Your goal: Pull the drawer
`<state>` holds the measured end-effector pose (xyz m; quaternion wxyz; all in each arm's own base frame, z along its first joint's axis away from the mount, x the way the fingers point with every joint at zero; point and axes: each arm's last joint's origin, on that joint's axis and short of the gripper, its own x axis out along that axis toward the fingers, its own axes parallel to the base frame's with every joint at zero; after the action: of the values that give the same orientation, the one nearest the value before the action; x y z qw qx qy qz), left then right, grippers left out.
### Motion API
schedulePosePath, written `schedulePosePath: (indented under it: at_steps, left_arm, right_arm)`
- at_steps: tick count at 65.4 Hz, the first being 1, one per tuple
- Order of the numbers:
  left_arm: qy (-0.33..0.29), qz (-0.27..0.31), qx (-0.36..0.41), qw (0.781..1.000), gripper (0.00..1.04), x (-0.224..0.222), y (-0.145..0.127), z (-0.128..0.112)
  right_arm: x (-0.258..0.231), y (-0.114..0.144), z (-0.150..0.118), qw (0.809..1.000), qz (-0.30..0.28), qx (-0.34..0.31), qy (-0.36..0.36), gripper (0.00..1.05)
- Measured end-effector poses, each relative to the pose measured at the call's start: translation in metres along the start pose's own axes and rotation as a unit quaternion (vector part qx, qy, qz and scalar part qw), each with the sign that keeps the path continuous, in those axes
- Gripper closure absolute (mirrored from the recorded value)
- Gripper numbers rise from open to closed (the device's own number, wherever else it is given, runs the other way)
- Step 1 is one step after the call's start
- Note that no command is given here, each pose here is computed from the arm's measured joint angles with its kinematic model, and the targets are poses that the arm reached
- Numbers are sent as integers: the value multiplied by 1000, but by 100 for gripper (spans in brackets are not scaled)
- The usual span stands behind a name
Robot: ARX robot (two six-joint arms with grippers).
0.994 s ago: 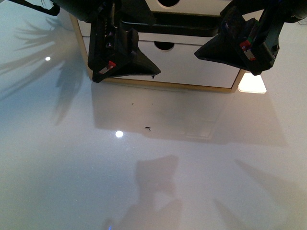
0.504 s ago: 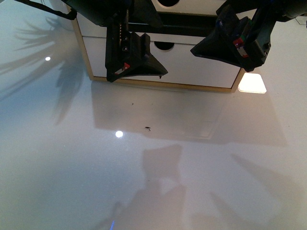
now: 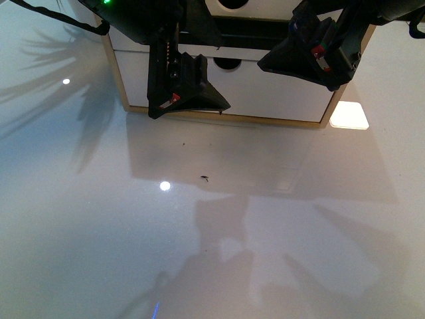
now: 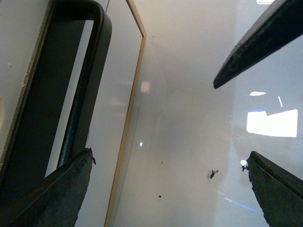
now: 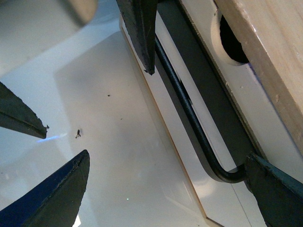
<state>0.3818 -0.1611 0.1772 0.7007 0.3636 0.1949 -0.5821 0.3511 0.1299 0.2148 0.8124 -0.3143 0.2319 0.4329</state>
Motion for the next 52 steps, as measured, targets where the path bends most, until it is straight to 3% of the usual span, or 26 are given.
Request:
schedulePosePath:
  at_steps: [36, 52]
  left_arm:
    - [-10, 46, 14, 999, 7, -16, 23, 6]
    - [27, 39, 21, 999, 7, -3, 23, -9]
  right_arm:
    - [0, -2, 0, 1000, 3, 2, 0, 9]
    - [5, -4, -1, 1000, 6, 4, 3, 9]
